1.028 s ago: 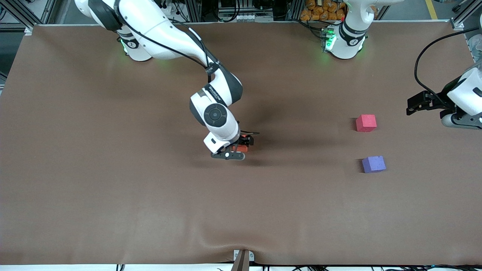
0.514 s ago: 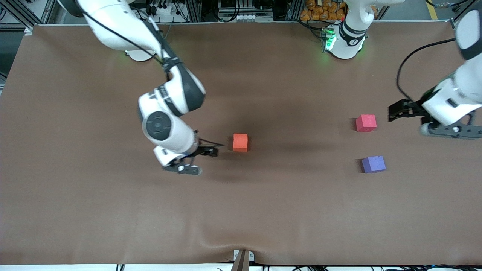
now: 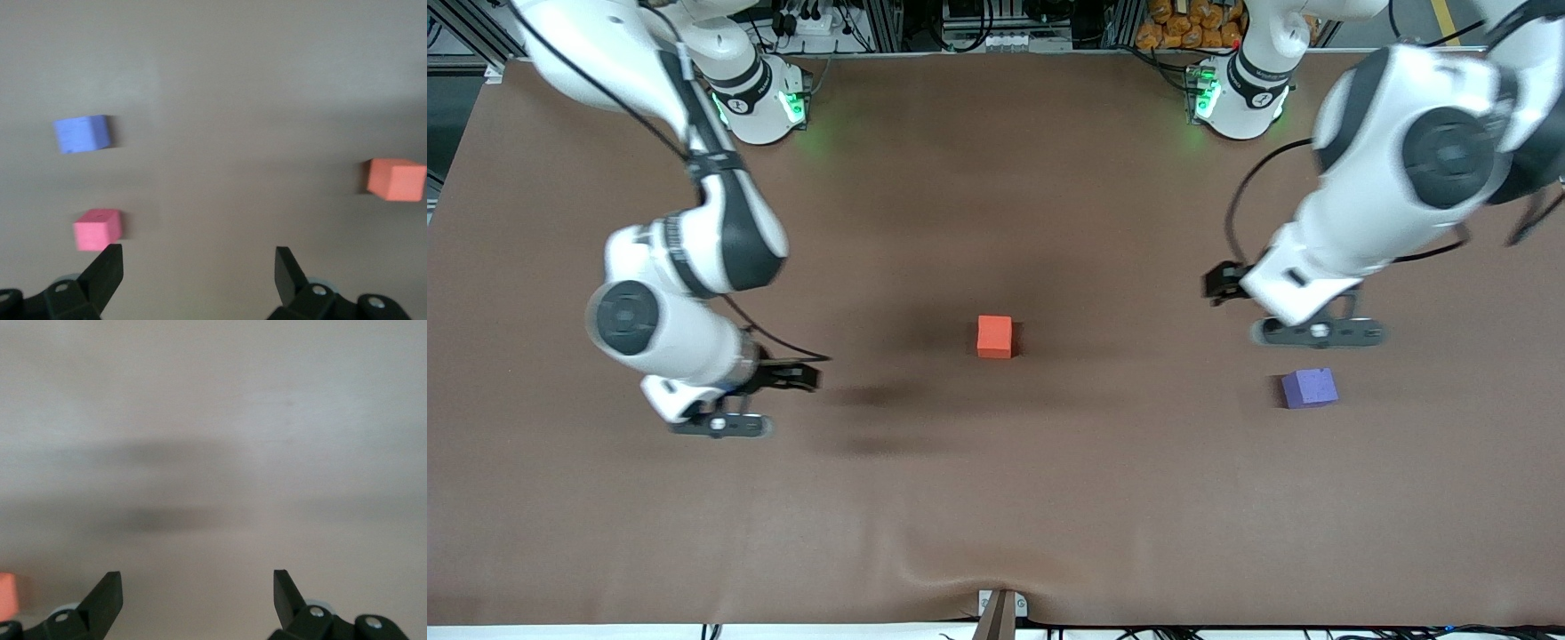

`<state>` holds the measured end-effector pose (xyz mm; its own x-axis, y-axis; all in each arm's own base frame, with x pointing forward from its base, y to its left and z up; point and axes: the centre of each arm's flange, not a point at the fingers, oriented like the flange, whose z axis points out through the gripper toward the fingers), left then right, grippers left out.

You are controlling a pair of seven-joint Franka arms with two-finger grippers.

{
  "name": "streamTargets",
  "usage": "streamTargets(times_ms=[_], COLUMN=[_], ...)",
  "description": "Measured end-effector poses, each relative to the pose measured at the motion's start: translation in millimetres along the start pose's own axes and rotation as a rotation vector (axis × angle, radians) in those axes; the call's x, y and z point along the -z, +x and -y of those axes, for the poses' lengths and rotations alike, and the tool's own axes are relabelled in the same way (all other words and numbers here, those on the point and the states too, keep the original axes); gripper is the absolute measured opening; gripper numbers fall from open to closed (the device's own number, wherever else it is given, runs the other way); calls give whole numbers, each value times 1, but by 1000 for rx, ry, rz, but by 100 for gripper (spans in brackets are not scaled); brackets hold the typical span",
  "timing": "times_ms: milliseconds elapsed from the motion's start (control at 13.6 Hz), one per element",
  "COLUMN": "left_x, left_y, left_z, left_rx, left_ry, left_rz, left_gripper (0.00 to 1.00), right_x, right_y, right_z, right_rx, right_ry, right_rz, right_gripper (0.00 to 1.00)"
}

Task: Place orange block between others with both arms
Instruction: 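Reach the left gripper to the orange block while the right gripper withdraws, then close the left gripper on the orange block and lift it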

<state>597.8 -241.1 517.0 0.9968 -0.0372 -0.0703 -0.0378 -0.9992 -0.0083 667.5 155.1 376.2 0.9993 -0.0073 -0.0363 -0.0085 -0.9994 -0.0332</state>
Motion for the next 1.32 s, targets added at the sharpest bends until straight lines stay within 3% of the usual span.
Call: streamTargets(times_ms=[294,808,1322], left_x=[-30,-114,-183], left_y=[0,6,-6], left_z=[-80,-174,-244], left_rx=[-4,-25,11], left_ry=[-8,-40,-81], left_rz=[-30,-84,-126], left_gripper=[100,100,100], right_x=[39,139,212], right_y=[-17,-81,-123], right_z=[-89,-206,-198], right_rx=[-6,48,71], right_ry=[-14,-31,-32], right_rz=[-19,-35,-27], right_gripper=[100,100,100])
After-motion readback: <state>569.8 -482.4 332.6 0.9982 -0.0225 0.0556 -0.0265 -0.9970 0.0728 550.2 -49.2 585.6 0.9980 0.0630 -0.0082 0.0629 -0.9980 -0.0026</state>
